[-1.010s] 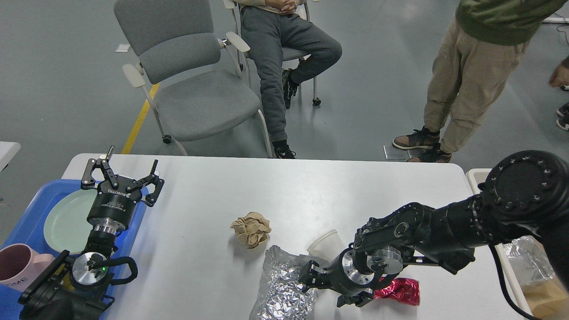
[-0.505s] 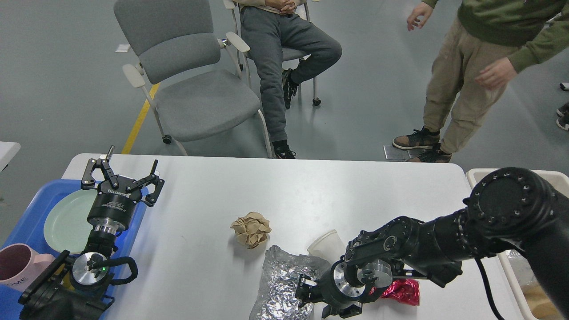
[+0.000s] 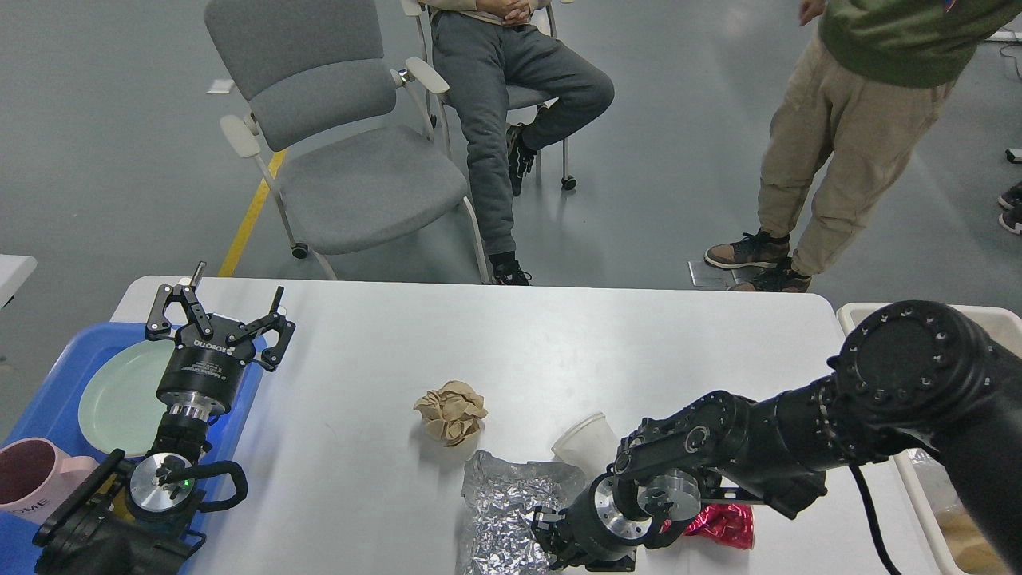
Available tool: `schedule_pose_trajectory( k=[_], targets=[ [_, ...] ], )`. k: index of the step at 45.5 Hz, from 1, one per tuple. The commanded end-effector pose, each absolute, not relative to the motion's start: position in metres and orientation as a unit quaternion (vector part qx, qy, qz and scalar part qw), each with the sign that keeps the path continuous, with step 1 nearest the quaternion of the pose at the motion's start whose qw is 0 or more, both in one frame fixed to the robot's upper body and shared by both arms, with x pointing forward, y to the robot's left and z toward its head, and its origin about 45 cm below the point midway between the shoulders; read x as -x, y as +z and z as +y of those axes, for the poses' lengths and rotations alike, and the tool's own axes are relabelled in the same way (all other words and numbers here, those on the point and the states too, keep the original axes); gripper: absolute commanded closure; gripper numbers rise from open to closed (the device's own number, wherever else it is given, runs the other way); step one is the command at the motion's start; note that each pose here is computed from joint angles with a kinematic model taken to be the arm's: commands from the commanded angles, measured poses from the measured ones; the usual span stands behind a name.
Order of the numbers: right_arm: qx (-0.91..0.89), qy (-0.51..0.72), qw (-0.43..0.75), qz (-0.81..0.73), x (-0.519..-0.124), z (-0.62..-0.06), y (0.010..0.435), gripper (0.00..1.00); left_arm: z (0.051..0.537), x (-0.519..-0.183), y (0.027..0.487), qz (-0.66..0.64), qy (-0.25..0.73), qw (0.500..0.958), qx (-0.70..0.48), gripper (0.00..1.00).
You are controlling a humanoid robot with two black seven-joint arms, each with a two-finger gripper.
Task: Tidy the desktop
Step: 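Lower the right gripper onto the crumpled foil and grasp it, then lift the crumpled foil and carry it over the white bin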
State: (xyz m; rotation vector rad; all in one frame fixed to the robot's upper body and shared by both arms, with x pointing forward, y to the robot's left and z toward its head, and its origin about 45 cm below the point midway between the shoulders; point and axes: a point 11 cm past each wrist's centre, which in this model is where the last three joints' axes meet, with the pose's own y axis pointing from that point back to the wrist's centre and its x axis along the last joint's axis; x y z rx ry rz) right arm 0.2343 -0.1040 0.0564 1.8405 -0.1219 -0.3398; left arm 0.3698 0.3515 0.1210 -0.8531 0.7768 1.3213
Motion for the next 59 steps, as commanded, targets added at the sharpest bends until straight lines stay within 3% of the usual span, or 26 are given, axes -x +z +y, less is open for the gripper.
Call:
schedule_pose_trajectory(
  k=[1,9,18,33,41,59],
  targets=[
    [-0.796,-0.144,0.587,-0.047,-0.234,-0.097,0.06,1.0,0.351,-0.37,0.121,0.341,0.579,0.639,0.373,0.03],
    [-0.801,-0.138,0.582,-0.034,-0.234,-0.088,0.074,1.0,0.351,-0.37,0.121,0.341,0.579,0.639,0.373,0.03],
    [-0.806,-0.144,0.573,-0.018,-0.248,-0.087,0.158,1.0,0.351,-0.37,0.121,0.341,0.579,0.639,0.373,0.03],
    [-0.754,-0.067,0.65,-0.071,-0.32,-0.176,0.269,1.0,0.352,-0.37,0.121,0.341,0.579,0.639,0.374,0.03],
    [-0.738,-0.05,0.669,-0.075,-0.321,-0.198,0.327,1.0,0.352,-0.37,0.121,0.341,0.579,0.639,0.374,0.03],
    [-0.681,-0.047,0.72,-0.126,-0.32,-0.254,0.346,1.0,0.352,-0.369,0.12,0.341,0.58,0.639,0.374,0.03]
  ],
)
